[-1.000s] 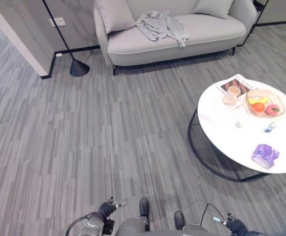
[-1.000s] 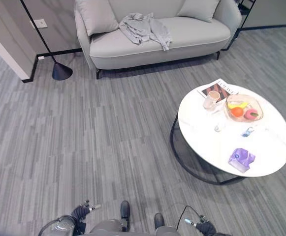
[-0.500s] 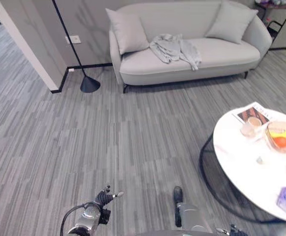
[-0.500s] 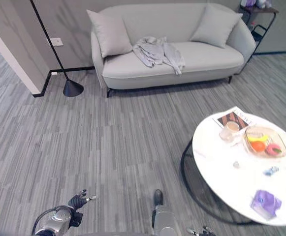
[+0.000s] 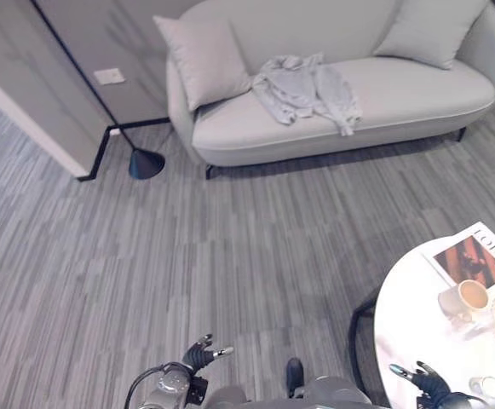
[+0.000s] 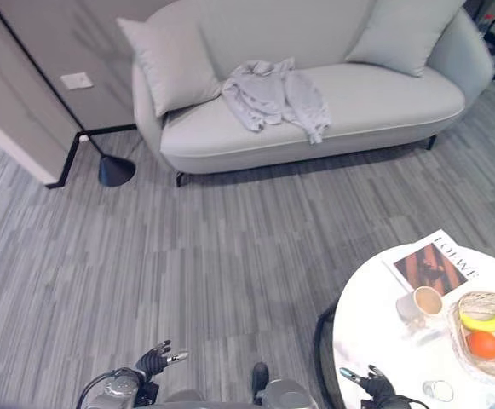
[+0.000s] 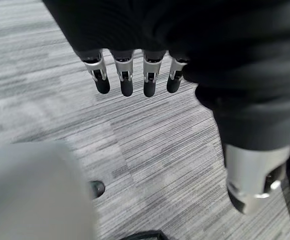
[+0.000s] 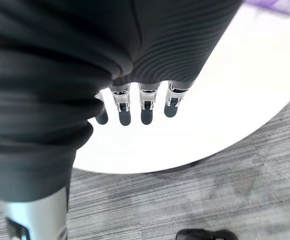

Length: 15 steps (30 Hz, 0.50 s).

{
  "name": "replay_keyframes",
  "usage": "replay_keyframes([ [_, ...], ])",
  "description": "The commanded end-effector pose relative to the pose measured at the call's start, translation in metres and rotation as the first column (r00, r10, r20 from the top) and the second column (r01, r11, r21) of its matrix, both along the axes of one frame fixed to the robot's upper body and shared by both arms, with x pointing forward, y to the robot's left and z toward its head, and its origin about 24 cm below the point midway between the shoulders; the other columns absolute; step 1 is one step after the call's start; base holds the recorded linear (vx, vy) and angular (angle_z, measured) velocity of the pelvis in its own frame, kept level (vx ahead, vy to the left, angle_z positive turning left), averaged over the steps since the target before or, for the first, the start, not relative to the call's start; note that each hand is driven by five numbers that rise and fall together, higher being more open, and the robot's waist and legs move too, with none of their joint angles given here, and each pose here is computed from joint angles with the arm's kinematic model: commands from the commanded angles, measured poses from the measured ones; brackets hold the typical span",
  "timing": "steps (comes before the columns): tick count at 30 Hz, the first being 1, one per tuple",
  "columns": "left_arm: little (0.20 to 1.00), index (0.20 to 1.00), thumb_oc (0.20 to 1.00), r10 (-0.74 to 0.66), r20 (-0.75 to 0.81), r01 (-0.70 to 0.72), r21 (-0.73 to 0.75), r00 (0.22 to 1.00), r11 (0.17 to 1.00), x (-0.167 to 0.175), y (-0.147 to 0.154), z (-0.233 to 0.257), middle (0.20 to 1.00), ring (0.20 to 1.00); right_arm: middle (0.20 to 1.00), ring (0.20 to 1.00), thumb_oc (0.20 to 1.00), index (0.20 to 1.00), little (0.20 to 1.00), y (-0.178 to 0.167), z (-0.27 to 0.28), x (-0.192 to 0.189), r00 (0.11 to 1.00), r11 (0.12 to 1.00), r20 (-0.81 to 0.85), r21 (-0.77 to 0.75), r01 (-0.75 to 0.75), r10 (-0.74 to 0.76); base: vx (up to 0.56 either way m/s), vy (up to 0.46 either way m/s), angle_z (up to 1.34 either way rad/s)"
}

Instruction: Hang the clothes on the sofa on the clothes rack.

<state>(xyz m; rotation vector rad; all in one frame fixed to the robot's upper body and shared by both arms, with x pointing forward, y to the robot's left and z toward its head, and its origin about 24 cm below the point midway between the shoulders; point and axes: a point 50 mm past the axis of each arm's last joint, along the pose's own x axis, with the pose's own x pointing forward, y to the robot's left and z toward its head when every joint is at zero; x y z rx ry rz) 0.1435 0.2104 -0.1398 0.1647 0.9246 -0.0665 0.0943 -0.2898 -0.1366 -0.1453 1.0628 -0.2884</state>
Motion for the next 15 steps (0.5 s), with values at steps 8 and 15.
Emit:
replay_keyframes([
  [8, 1.0, 1.0, 1.0, 0.077, -0.005, -0.077, -0.015, 0.997, 0.997, -0.007, 0.006, -0.003, 1.0, 1.0, 1.0, 1.0, 1.0, 1.0, 1.0, -0.011, 0.008, 0.001, 0.996, 0.995, 0.016, -0.057, -0.087, 0.088, 0.51, 0.028, -0.44],
  [15, 1.0, 1.0, 1.0, 0.106, -0.049, -0.106, -0.007, 0.993, 0.994, -0.019, 0.01, -0.008, 1.0, 1.0, 1.0, 1.0, 1.0, 1.0, 1.0, 0.013, -0.009, -0.019, 0.985, 0.989, -0.093, 0.023, -0.143, 0.145, 0.63, 0.17, -0.53],
])
